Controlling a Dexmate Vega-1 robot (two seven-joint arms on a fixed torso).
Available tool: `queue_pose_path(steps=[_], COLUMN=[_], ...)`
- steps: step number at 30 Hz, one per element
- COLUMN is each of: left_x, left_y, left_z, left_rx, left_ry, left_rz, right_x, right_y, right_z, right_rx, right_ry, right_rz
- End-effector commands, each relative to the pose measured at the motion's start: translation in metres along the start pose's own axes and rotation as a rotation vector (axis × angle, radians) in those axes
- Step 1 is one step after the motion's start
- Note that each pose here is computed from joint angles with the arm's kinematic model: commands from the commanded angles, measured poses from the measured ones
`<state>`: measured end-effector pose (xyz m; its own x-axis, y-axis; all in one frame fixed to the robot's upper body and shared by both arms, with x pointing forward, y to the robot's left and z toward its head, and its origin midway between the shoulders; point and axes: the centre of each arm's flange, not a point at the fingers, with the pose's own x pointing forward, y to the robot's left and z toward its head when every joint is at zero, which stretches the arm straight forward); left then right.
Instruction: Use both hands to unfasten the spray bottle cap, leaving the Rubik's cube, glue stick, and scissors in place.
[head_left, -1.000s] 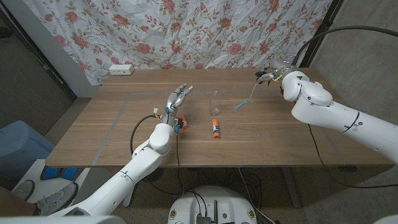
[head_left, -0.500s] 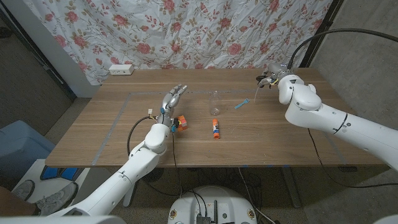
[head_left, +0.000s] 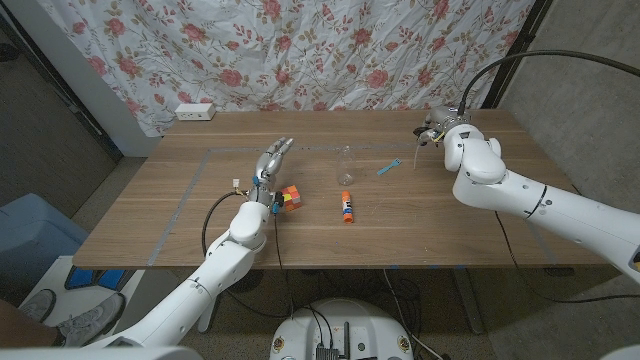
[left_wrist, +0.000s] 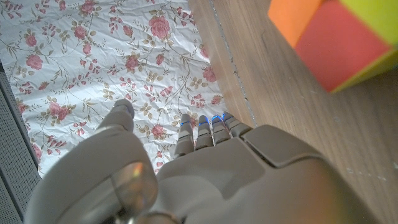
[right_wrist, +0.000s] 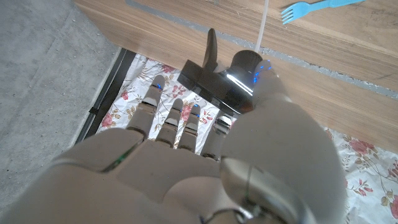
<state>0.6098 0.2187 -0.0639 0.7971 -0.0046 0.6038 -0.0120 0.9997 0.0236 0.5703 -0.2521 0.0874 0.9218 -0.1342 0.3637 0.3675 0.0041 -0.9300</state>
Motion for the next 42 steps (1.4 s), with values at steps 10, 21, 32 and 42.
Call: queue_pose_path(steps=[10,21,32,42], left_x=[-0.009,-0.014,-0.009,-0.007], left_y=[0.006,0.009,0.012,0.018], left_z=[-0.005,-0.005,-0.004,-0.001], left_rx=[-0.035,-0.05,-0.06,-0.052], left_ry=[-0.002,-0.003,-0.016,-0.023], left_rz=[0.023,0.01,-0.003,0.0], right_x=[0.011,0.017,0.019,0.015], right_y=[0.017,0.027,0.046,0.062], right_z=[0.006,0.016,0.028,0.039], right_rx=[-0.084,-0.068,-0.061,-0.062], right_ry=[0.0,-0.025,-0.053,-0.067], right_rz=[0.037,0.055,0.072,0.099])
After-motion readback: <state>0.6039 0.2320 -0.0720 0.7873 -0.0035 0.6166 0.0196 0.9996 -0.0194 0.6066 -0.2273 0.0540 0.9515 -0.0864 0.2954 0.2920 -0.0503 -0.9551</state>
